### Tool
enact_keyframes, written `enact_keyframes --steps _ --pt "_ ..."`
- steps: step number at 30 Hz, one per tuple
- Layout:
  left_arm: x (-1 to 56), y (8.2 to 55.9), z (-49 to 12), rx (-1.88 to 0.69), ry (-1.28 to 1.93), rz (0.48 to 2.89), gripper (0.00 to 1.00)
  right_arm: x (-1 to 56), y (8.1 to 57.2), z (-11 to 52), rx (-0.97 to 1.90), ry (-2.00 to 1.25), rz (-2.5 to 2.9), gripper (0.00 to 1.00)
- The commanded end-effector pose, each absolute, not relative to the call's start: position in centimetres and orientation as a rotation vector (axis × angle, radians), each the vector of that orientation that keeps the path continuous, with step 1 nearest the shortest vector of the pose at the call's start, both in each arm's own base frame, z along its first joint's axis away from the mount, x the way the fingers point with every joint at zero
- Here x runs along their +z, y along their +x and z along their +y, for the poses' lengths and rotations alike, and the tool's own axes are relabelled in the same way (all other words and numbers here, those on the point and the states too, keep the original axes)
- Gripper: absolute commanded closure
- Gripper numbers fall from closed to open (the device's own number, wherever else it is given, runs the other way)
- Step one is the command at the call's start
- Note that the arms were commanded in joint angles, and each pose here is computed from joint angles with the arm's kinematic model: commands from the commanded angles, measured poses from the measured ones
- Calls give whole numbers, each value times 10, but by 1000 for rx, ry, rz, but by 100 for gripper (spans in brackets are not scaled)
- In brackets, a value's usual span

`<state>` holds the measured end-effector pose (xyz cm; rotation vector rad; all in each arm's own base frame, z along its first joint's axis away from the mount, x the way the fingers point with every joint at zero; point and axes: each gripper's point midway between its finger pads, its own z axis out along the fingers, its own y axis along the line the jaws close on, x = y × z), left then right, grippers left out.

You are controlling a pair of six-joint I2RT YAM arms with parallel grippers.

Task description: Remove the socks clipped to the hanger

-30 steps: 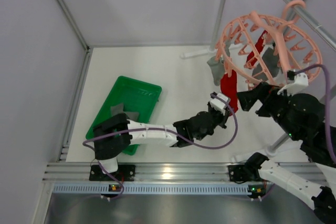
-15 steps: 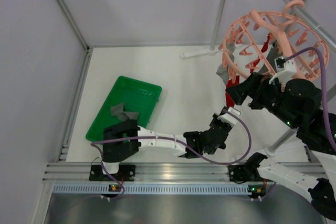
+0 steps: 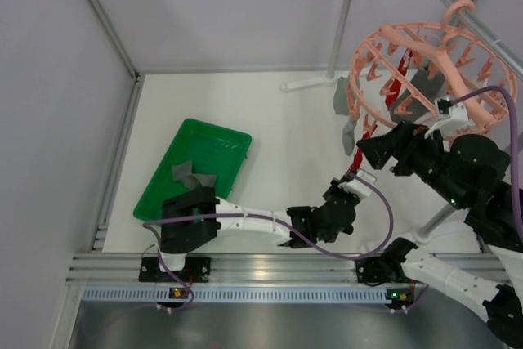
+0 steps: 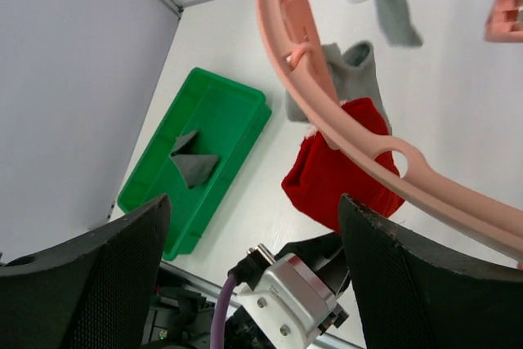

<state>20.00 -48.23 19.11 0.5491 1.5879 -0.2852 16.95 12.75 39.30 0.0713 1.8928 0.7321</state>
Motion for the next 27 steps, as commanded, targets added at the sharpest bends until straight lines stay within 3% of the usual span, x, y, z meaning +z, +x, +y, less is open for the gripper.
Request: enact_keyframes --steps 1,11,27 --pt "196 195 -487 -256 543 1586 100 411 183 124 716 113 1790 22" --pt "192 186 -490 -110 569 1592 100 410 208 110 518 192 1835 32" --pt "187 194 -474 179 558 1551 100 375 215 77 197 286 1922 36"
